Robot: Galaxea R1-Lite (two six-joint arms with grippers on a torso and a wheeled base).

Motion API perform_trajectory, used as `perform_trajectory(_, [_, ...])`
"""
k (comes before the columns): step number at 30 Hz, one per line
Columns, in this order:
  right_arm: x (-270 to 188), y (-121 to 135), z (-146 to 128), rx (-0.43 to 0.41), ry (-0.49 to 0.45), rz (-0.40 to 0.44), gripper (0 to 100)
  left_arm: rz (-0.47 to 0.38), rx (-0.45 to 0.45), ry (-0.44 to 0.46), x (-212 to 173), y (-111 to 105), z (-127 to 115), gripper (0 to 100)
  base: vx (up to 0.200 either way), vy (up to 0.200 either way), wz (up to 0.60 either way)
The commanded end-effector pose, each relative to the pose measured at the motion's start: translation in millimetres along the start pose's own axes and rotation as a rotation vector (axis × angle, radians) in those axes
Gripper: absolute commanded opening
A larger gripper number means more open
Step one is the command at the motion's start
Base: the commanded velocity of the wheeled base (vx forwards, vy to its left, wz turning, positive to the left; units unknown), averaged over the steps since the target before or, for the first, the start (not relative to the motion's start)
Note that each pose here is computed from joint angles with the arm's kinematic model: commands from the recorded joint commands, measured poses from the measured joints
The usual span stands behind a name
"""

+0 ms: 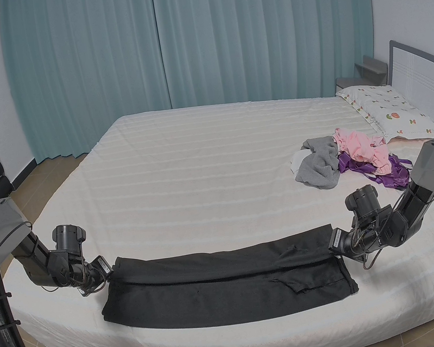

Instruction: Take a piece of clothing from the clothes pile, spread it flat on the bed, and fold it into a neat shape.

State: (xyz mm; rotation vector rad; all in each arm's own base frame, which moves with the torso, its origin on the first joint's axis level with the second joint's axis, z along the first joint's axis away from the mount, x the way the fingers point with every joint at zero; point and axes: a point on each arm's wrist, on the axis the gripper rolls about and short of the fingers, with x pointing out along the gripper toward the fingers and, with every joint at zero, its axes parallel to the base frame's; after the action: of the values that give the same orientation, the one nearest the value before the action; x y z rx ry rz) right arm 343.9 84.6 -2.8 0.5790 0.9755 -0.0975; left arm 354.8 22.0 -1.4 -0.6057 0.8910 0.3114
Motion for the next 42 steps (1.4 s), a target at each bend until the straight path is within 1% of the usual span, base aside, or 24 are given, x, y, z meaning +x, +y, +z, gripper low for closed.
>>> perform_trajectory(1, [6.6,-5.6,-6.9,-0.024,0.025,-0.021,0,0.011,0.022,0.016,0.6,3.0,-4.8,0,0.0,0.0,0.0])
perform_trajectory(4, [8.7,-6.2,-6.6,-0.023,0.024,-0.02,0,0.015,0.025,0.024,0.5,3.8,-6.9,0,0.0,0.0,0.0])
perform_trajectory(5, [10.0,-6.6,-7.0,-0.024,0.026,-0.023,100,0.015,0.025,0.024,0.9,3.9,-7.0,0,0.0,0.0,0.0])
perform_trajectory(6, [10.0,-6.3,-6.7,-0.024,0.024,-0.022,100,0.015,0.025,0.024,0.9,3.9,-7.0,0,0.0,0.0,0.0])
perform_trajectory(7, [12.6,-7.1,-8.2,-0.025,0.031,-0.026,100,0.014,0.025,0.023,0.5,3.7,-6.8,100,0.0,0.0,0.0])
perform_trajectory(8, [12.6,-7.1,-8.2,-0.025,0.031,-0.026,100,0.014,0.025,0.023,0.5,3.7,-6.8,100,0.0,0.0,0.0])
perform_trajectory(11, [5.0,-1.2,0.2,-0.011,-0.009,0.012,100,-0.001,0.018,0.004,-2.8,-0.2,-1.5,100,0.0,0.0,0.0])
perform_trajectory(13, [-1.6,1.4,11.1,0.002,-0.05,0.064,100,-0.018,0.012,-0.02,-5.4,-3.3,4.7,100,0.0,0.0,0.0])
perform_trajectory(16, [-2.0,-1.8,24.4,0.019,-0.07,0.13,100,-0.051,-0.001,-0.057,-3.7,-11.8,17.8,100,0.0,0.0,0.0])
perform_trajectory(17, [-2.0,-1.8,24.4,0.019,-0.07,0.13,100,-0.051,-0.001,-0.057,-3.7,-11.8,17.8,100,0.0,0.0,0.0])
perform_trajectory(18, [1.7,-4.4,30.5,0.028,-0.071,0.154,100,-0.081,-0.033,-0.086,-1.2,-19.6,29.0,100,0.0,0.0,0.0])
perform_trajectory(19, [2.6,-5.0,30.7,0.029,-0.068,0.155,100,-0.085,-0.037,-0.089,-0.8,-20.5,30.2,100,0.0,0.0,0.0])
perform_trajectory(20, [8.2,-8.2,32.4,0.035,-0.06,0.156,100,-0.098,-0.062,-0.092,6.4,-24.4,33.9,100,0.0,0.0,0.0])
perform_trajectory(21, [16.3,-10.6,36.4,0.042,-0.054,0.166,100,-0.109,-0.077,-0.083,19.9,-28.6,34.9,100,0.0,0.0,0.0])
perform_trajectory(24, [25.6,-16.2,45.5,0.061,-0.054,0.179,100,-0.112,-0.059,-0.058,40.6,-36.7,26.5,100,0.0,0.0,0.0])
perform_trajectory(28, [32.1,-16.2,48.8,0.092,-0.044,0.198,100,-0.116,-0.049,-0.048,56.8,-41.9,22.8,100,0.0,0.0,0.0])
perform_trajectory(30, [33.4,-15.6,49.7,0.097,-0.043,0.204,100,-0.118,-0.046,-0.051,59.0,-43.0,23.3,100,0.0,0.0,0.0])
perform_trajectory(31, [37.5,-15.9,50.0,0.101,-0.041,0.203,100,-0.115,-0.036,-0.055,63.6,-44.4,23.1,0,0.0,0.0,0.0])
perform_trajectory(34, [44.3,-17.1,49.7,0.103,-0.039,0.201,100,-0.11,-0.03,-0.054,67.9,-44.5,21.2,0,0.0,0.0,0.0])
perform_trajectory(39, [48.1,-17.3,51.3,0.103,-0.053,0.208,100,-0.105,-0.039,-0.063,67.8,-41.4,24.9,0,0.0,0.0,0.0])
perform_trajectory(42, [48.6,-20.7,56.4,0.111,-0.07,0.212,100,-0.071,-0.061,-0.091,66.9,-33.0,30.3,0,0.0,0.0,0.0])
